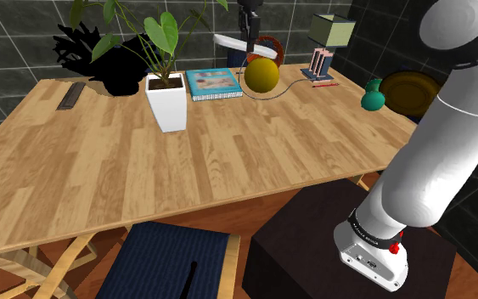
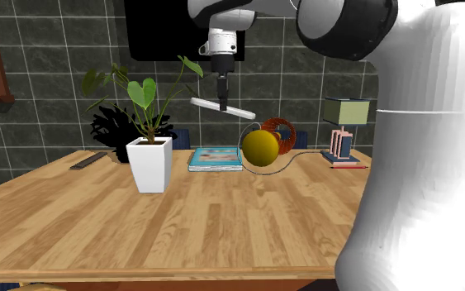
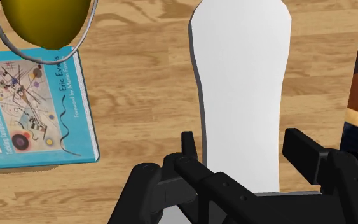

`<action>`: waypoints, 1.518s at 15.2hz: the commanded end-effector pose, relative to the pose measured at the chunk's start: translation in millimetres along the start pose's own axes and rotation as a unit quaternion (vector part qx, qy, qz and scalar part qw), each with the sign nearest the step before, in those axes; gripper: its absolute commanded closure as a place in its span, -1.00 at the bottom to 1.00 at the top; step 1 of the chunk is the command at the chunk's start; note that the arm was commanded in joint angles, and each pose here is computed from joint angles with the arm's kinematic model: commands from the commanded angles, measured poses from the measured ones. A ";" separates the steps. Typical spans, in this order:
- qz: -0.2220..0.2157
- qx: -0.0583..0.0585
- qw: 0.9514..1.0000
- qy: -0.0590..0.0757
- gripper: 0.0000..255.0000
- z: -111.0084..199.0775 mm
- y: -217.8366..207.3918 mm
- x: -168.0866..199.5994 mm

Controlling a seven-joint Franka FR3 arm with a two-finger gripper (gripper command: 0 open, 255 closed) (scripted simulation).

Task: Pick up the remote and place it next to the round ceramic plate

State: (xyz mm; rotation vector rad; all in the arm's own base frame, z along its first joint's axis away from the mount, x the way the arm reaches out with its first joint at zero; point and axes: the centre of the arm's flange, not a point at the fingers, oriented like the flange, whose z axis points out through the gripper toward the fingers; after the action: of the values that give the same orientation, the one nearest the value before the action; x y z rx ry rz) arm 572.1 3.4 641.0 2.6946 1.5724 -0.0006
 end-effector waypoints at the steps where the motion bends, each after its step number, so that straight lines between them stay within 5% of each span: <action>1: 0.000 0.000 1.000 0.001 1.00 1.9 -11.0 -27.9; 23: 0.000 0.000 1.000 0.001 1.00 1.9 -129.2 -293.2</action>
State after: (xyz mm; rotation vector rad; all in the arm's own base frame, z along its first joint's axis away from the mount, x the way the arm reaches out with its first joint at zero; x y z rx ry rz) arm 326.1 -181.7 642.0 2.6953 1.5714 0.0014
